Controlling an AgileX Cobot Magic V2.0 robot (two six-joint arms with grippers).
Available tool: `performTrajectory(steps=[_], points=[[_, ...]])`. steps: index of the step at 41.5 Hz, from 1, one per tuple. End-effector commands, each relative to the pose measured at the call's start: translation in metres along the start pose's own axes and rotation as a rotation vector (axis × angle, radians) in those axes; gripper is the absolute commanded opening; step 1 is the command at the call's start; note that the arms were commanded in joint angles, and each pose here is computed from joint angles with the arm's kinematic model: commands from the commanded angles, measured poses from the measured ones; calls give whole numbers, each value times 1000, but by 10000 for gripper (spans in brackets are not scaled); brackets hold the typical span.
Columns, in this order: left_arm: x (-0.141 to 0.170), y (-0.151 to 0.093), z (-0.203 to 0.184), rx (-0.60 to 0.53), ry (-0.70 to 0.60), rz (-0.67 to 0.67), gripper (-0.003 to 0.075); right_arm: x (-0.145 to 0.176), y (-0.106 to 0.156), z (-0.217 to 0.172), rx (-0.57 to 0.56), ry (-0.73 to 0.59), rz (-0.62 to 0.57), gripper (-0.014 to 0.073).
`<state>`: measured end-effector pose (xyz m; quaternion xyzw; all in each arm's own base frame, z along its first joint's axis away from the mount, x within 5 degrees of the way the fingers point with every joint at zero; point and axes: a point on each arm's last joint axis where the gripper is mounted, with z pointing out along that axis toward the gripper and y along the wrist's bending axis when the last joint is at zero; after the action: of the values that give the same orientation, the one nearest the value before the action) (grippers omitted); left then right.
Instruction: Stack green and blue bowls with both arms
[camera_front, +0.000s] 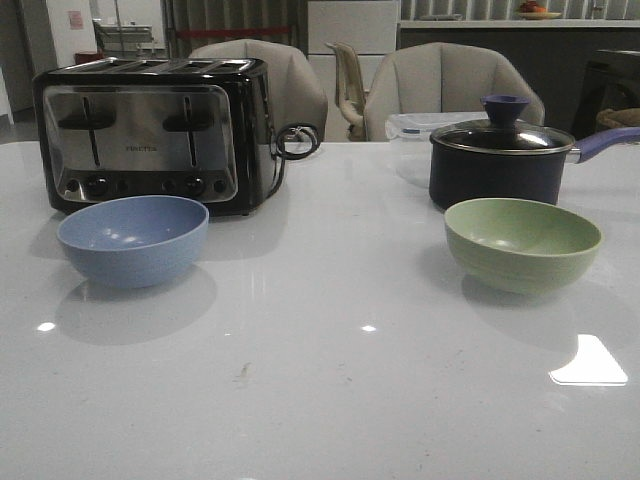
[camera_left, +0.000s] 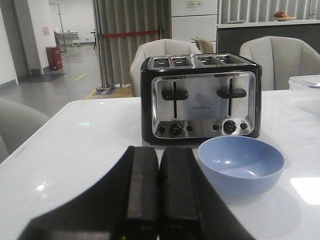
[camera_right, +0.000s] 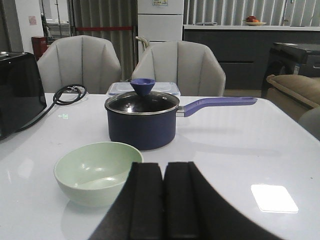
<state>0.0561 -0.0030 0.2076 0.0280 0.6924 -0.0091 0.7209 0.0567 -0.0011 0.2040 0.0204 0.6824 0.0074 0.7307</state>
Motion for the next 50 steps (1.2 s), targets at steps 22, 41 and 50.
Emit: performTrajectory(steps=[22, 41, 50], points=[[-7, 0, -1, 3, -95, -6, 98, -12, 0, -2, 4, -121, -16, 36], [-38, 1, -7, -3, -297, -29, 99, -43, 1, -7, 0, -237, -16, 36], [-102, 3, -28, 4, -414, -74, 98, -102, 4, -23, -1, -276, -16, 36]])
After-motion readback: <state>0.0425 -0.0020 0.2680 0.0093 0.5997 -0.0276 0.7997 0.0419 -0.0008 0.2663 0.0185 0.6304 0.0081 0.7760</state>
